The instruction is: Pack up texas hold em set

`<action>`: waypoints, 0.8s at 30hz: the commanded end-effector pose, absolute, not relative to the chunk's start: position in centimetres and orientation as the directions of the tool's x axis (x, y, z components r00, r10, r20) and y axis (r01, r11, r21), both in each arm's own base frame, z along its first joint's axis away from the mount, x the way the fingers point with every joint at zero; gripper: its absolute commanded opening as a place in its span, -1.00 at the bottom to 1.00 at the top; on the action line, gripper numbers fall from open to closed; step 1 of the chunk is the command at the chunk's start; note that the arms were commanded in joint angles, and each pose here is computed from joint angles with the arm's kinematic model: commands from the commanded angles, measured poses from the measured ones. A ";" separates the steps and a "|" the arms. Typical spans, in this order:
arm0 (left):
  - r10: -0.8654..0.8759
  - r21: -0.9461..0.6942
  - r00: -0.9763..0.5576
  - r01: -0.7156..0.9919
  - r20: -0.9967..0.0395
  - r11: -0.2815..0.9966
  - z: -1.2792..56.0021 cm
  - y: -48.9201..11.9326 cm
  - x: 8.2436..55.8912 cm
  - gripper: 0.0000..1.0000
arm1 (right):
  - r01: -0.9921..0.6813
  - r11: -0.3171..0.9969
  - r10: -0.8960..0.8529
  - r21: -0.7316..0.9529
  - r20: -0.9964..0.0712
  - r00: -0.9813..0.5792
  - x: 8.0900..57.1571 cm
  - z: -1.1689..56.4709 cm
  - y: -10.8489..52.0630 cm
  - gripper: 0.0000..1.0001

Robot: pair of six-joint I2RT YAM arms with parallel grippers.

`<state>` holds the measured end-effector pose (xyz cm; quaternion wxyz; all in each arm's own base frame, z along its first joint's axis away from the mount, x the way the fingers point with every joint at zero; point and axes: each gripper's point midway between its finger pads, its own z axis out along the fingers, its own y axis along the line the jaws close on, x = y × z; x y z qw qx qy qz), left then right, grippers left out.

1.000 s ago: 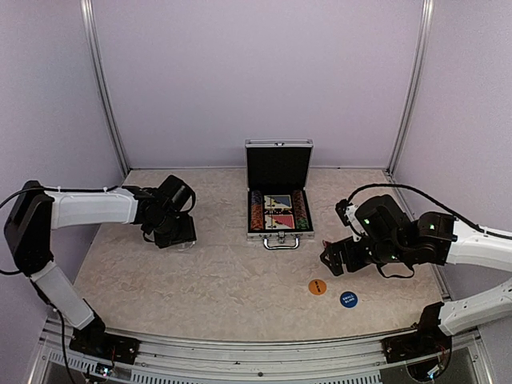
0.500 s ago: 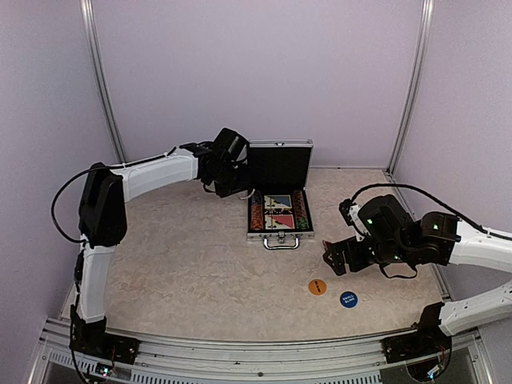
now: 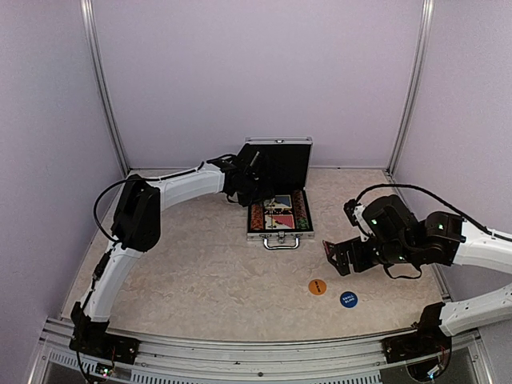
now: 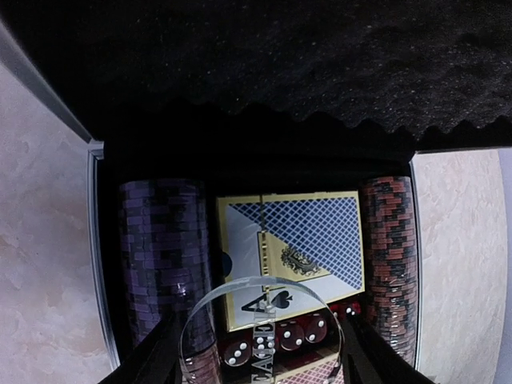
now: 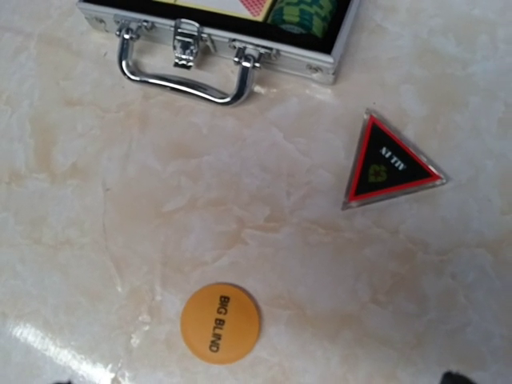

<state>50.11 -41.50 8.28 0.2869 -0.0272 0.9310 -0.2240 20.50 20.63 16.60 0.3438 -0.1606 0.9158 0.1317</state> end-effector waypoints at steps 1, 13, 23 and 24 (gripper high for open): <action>-0.216 -0.485 -0.812 0.093 -0.542 0.869 8.4 -43.0 50.1 0.10 | -0.353 0.926 -0.175 0.133 -0.677 -0.715 20.7 17.1 19.9 0.99; -0.262 -0.459 -0.771 0.044 -0.580 0.887 7.4 -42.3 51.1 0.13 | -0.360 0.923 -0.182 0.137 -0.668 -0.722 20.9 16.9 20.5 1.00; -0.280 -0.453 -0.755 0.025 -0.593 0.891 6.5 -42.1 51.8 0.32 | -0.363 0.922 -0.188 0.135 -0.662 -0.726 20.9 16.8 20.8 0.99; -0.283 -0.454 -0.753 0.024 -0.594 0.891 6.5 -42.1 51.8 0.33 | -0.364 0.922 -0.190 0.134 -0.661 -0.726 21.0 16.8 20.8 0.99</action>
